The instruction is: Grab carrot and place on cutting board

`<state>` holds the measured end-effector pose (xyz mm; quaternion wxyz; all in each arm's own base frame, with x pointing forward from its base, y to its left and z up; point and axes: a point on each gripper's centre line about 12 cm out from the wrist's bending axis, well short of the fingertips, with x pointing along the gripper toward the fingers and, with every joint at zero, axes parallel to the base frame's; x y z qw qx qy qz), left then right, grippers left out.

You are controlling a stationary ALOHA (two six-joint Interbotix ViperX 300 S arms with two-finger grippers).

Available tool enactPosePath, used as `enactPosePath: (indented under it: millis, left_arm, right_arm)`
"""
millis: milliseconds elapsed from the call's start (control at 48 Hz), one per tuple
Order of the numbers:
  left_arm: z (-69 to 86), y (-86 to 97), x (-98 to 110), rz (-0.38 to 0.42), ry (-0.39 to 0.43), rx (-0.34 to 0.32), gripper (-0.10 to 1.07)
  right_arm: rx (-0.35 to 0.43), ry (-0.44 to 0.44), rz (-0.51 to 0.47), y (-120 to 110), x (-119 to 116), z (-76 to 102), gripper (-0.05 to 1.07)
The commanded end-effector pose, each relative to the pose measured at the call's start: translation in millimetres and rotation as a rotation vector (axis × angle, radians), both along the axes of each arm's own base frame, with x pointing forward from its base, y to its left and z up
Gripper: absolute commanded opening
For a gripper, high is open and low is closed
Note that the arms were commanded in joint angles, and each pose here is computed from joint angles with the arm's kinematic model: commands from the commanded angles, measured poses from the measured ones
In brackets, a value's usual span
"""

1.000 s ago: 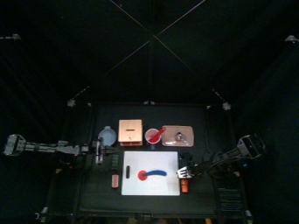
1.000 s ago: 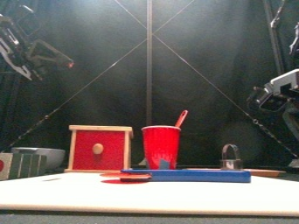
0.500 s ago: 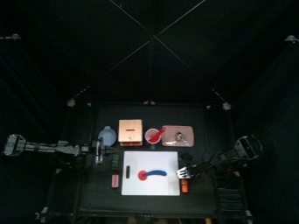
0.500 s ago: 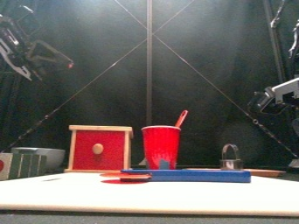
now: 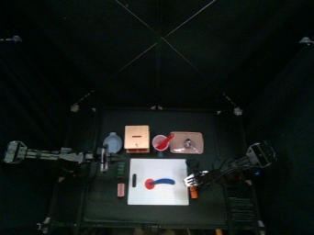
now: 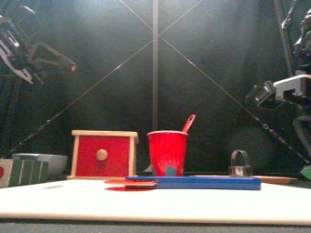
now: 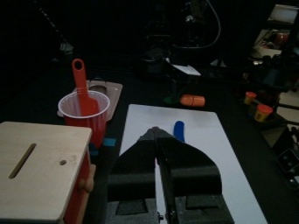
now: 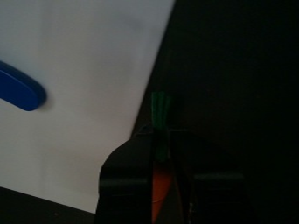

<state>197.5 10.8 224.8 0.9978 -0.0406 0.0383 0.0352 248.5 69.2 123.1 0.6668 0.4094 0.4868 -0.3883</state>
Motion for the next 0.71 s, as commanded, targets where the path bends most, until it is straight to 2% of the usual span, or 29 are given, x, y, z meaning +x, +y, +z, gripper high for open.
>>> enactPosePath:
  millis: [0,250,417,688]
  left_arm:
    - [4.4,0.7,2.2,0.003,-0.012,0.001,0.30]
    - [4.4,0.7,2.2,0.003,-0.012,0.001,0.30]
    - [3.8,0.7,2.0,0.003,-0.011,0.001,0.30]
    - [0.3,0.7,0.5,0.003,-0.002,-0.001,0.30]
  right_arm:
    - [-0.042,-0.074,0.046,-1.5,15.0,17.8,0.50]
    - [-0.199,-0.185,0.147,-12.7,42.5,47.7,0.50]
    - [-0.297,-0.237,0.175,-23.8,54.4,65.8,0.50]
    - [-0.408,-0.289,0.220,-36.3,66.3,79.1,0.50]
